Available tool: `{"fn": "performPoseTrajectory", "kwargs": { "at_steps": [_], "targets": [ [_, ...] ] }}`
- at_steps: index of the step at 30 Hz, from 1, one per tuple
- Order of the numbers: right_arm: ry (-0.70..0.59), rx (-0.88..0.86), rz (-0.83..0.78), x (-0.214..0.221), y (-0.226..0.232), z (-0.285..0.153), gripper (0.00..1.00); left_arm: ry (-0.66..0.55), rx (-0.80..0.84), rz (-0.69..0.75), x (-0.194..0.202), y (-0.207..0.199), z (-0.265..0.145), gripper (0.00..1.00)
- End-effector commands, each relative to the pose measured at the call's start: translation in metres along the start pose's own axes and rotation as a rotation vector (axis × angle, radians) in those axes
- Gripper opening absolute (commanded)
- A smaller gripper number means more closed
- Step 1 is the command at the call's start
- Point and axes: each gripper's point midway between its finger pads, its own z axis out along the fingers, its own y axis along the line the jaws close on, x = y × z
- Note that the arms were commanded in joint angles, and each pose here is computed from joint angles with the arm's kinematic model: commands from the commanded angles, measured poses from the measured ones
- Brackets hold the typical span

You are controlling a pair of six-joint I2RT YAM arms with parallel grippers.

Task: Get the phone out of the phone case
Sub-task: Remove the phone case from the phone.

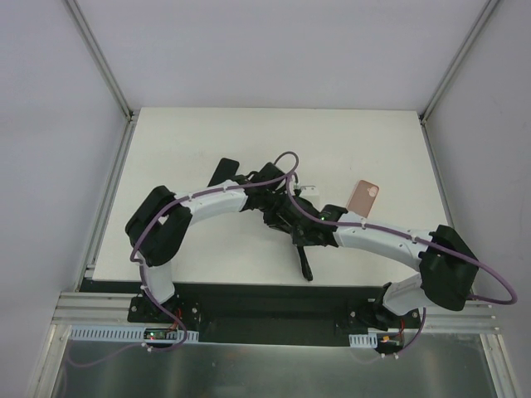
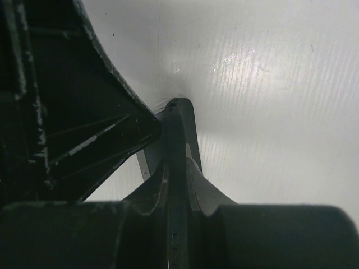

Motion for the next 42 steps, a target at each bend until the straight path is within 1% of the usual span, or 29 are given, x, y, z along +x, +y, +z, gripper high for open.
{"fn": "performPoseTrajectory", "kwargs": {
  "at_steps": [1,5,12,16,22,24,25,27,28,32,33,37,42],
  "targets": [
    [-0.237,-0.126,0.133,-0.062,0.027,-0.029,0.01,0.193,-0.274,-0.011,0.055,0.083,0.017,0.10],
    [-0.239,-0.135,0.144,-0.062,0.031,-0.026,0.01,0.221,-0.265,-0.027,0.062,0.081,0.022,0.12],
    [-0.245,-0.128,0.150,-0.063,0.031,-0.025,0.01,0.250,-0.244,-0.042,0.070,0.076,0.028,0.24],
    [-0.248,-0.116,0.153,-0.063,0.029,-0.023,0.01,0.270,-0.228,-0.072,0.077,0.077,0.032,0.25],
    [-0.254,-0.083,0.164,-0.062,0.022,-0.020,0.01,0.288,-0.137,-0.128,0.084,0.064,0.036,0.20],
    [-0.255,-0.074,0.167,-0.062,0.021,-0.019,0.01,0.316,-0.096,-0.165,0.090,0.058,0.037,0.15],
    [-0.252,-0.068,0.167,-0.060,0.020,-0.017,0.01,0.309,-0.079,-0.170,0.088,0.056,0.039,0.12],
    [-0.255,-0.060,0.175,-0.060,0.019,-0.015,0.01,0.313,-0.079,-0.189,0.091,0.057,0.040,0.01],
    [-0.258,-0.051,0.178,-0.060,0.017,-0.015,0.02,0.307,-0.078,-0.189,0.090,0.057,0.041,0.00],
    [-0.276,0.011,0.186,-0.063,-0.002,-0.019,0.01,0.268,-0.131,-0.202,0.091,0.073,0.036,0.00],
    [-0.282,0.023,0.190,-0.064,-0.008,-0.021,0.01,0.239,-0.155,-0.205,0.088,0.080,0.034,0.00],
    [-0.327,0.068,0.233,-0.076,-0.036,-0.034,0.01,0.190,-0.169,-0.201,0.080,0.090,0.024,0.00],
    [-0.348,0.108,0.258,-0.081,-0.055,-0.044,0.01,0.181,-0.174,-0.208,0.077,0.095,0.022,0.00]
  ]
}}
